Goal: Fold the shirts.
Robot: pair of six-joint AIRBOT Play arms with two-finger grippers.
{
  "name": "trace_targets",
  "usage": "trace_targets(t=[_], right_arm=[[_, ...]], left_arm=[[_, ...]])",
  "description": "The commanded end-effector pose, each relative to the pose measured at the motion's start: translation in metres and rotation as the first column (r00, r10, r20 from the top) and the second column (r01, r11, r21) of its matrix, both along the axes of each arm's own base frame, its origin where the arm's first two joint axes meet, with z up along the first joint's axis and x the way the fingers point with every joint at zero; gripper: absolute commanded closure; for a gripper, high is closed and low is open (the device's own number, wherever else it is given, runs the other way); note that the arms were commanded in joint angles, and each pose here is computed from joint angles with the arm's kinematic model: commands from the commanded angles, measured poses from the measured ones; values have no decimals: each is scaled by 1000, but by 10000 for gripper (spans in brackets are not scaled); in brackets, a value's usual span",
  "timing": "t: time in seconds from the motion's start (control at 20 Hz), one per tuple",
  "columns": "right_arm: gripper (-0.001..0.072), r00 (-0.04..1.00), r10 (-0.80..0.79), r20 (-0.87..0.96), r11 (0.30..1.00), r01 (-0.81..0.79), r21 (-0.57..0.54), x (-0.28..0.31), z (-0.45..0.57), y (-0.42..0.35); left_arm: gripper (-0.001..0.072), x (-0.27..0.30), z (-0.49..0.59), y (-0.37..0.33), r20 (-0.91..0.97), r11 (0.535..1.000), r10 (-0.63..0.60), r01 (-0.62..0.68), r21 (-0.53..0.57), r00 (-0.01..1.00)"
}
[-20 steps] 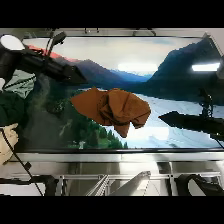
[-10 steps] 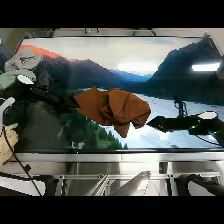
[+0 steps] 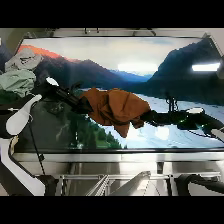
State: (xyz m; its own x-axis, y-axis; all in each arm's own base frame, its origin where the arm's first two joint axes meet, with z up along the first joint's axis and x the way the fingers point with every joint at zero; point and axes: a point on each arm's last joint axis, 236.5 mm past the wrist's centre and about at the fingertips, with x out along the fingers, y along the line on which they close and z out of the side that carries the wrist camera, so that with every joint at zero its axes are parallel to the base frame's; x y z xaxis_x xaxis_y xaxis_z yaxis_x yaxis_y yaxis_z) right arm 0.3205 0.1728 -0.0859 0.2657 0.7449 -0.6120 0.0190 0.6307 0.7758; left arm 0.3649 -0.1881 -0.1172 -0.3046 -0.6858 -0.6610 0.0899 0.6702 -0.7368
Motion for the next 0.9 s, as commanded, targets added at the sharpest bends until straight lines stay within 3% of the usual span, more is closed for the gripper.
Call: trace_targets(t=[0.0,0.05,0.25,0.4,0.5,0.65,0.75,0.85], right_arm=[[613,1000,-29,3,1000,29,8,10,-1,0],[699,1000,-8,11,1000,8,18,8,2,2],[698,991,58,121,989,-73,130,11,65,-3],[698,938,3,347,982,-68,175,20,175,-56],[698,881,-55,469,988,-19,152,12,243,-97],[697,723,-95,685,991,2,135,-10,347,-113],[697,554,-115,825,984,-50,171,-32,416,-97],[697,452,-58,890,993,-70,100,-53,453,-83]], left_arm=[[711,3,-1,-17,9,998,-61,61,2,998],[709,7,4,-19,24,998,-67,67,-3,998],[709,15,76,-14,93,988,-140,145,-54,986],[708,32,178,10,328,994,-65,88,-57,943],[691,27,266,18,494,987,41,41,-153,869],[688,-5,383,23,708,965,170,29,-260,685],[687,-34,429,26,791,963,198,34,-266,580],[686,-60,458,37,848,970,206,11,-242,488]])
